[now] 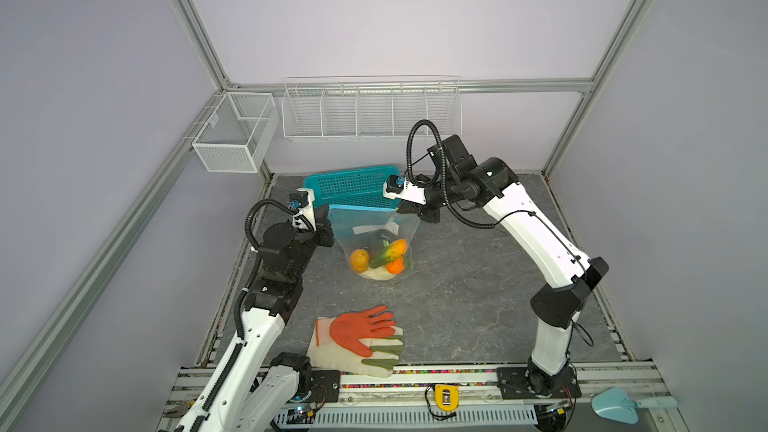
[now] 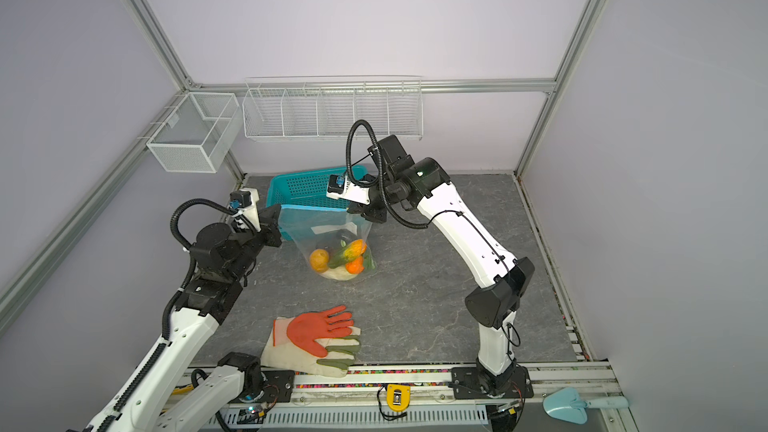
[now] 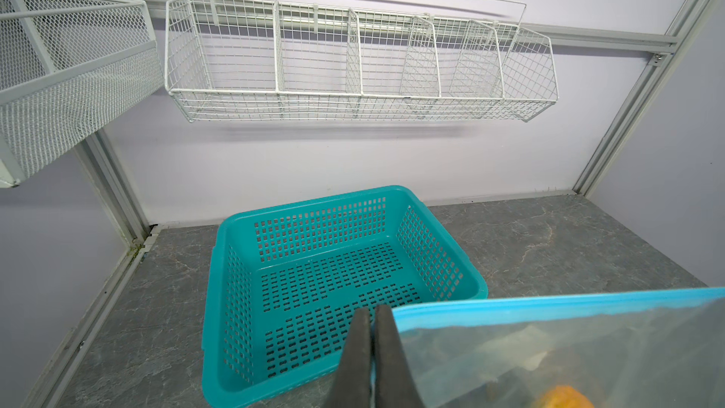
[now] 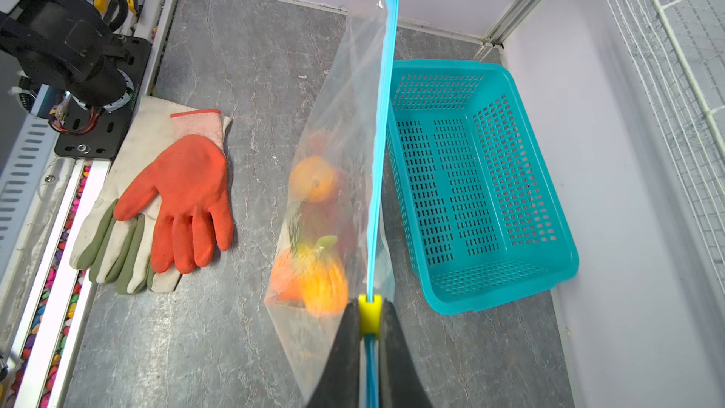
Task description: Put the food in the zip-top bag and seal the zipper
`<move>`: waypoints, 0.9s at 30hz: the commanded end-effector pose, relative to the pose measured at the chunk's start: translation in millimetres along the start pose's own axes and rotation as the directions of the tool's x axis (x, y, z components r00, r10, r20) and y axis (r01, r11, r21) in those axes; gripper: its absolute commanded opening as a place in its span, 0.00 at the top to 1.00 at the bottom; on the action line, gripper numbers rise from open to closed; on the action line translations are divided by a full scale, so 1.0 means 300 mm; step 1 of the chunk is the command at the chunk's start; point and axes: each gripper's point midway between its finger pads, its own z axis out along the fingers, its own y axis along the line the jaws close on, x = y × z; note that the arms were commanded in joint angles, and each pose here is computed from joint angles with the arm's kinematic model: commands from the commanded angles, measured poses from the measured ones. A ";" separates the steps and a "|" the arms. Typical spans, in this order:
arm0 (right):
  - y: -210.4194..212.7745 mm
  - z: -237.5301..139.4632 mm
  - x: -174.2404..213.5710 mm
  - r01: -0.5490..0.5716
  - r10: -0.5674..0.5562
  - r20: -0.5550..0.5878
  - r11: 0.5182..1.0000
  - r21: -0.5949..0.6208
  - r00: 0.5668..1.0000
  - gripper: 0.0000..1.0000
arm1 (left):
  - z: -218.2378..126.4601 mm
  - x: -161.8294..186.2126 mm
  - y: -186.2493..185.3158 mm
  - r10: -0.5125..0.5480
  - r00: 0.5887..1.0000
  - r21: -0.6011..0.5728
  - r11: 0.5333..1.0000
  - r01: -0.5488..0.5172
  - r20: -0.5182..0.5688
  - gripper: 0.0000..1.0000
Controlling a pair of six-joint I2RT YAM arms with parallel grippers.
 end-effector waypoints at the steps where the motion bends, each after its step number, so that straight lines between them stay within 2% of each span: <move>1: 0.006 -0.080 0.028 -0.028 0.029 -0.022 0.999 0.030 0.999 0.93 | -0.007 0.003 0.053 0.019 1.000 -0.075 0.997 -0.020 -0.004 1.00; 14: -0.006 -0.147 0.097 -0.073 0.078 -0.050 0.993 0.096 0.996 0.94 | -0.005 0.010 0.047 0.027 1.000 -0.063 0.998 -0.027 -0.007 1.00; 23: 0.003 -0.143 0.113 -0.082 0.087 -0.046 0.992 0.098 0.995 0.94 | 0.001 -0.013 0.029 0.032 0.999 -0.034 0.999 -0.032 -0.003 1.00; 27: 0.013 -0.170 0.094 -0.091 0.094 -0.027 0.990 0.105 0.995 0.94 | 0.015 -0.035 -0.004 0.035 0.999 0.023 0.999 -0.035 -0.002 1.00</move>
